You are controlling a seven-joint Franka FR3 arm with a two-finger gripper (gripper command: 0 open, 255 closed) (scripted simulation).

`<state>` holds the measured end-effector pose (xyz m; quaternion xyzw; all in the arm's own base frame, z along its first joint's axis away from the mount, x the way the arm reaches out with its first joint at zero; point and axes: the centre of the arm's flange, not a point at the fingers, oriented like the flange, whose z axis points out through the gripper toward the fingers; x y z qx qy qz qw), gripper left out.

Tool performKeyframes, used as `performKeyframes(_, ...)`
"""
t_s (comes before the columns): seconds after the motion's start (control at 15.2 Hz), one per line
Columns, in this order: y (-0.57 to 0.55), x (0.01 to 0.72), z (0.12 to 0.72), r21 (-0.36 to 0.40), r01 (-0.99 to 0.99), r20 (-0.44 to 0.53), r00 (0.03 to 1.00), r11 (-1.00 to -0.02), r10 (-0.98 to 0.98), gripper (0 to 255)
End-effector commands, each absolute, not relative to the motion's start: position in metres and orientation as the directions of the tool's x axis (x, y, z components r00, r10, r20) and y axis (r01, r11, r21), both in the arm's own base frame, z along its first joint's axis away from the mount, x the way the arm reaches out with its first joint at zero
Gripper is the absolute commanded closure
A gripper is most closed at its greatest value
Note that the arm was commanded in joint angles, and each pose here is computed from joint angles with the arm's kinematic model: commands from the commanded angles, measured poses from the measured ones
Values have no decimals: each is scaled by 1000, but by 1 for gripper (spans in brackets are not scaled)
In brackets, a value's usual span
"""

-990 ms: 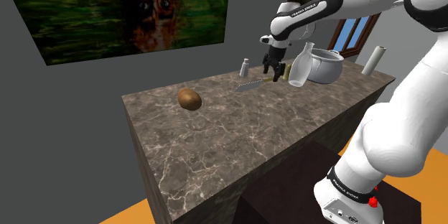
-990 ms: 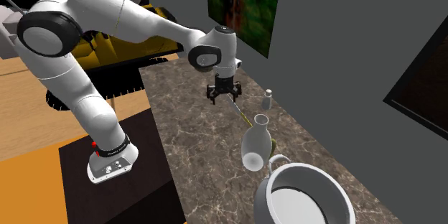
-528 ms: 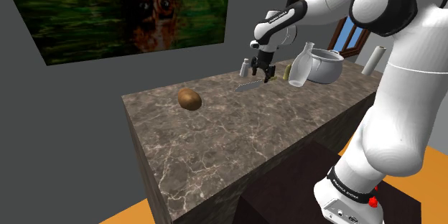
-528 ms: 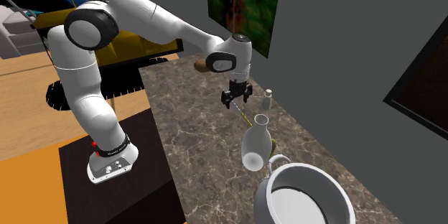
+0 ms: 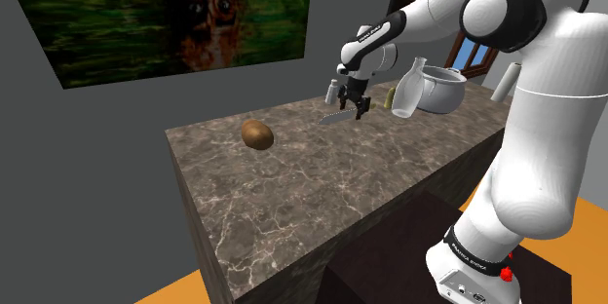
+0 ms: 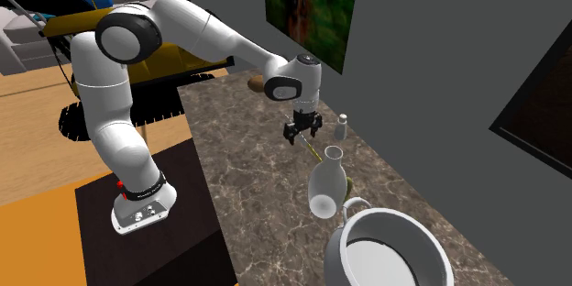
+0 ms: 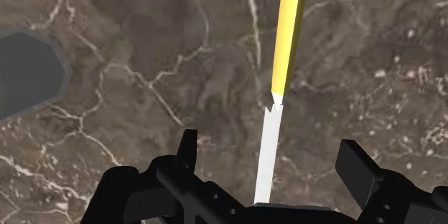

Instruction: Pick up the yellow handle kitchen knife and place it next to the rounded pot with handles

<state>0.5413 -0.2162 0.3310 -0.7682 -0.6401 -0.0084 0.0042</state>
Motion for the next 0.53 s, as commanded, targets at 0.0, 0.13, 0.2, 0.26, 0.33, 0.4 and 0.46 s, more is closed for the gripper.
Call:
performKeyframes(0.0,-216,541,330,4,984,18,180,-180,983,0)
performKeyframes(0.13,-216,541,330,4,984,18,180,-180,983,0)
performKeyframes(0.2,-216,541,330,4,984,18,180,-180,983,0)
performKeyframes(0.26,-216,541,330,4,984,18,180,-180,983,0)
performKeyframes(0.33,-216,541,330,4,984,18,180,-180,983,0)
performKeyframes(0.4,-216,541,330,4,984,18,180,-180,983,255)
performKeyframes(0.46,-216,541,330,4,984,18,180,-180,983,255)
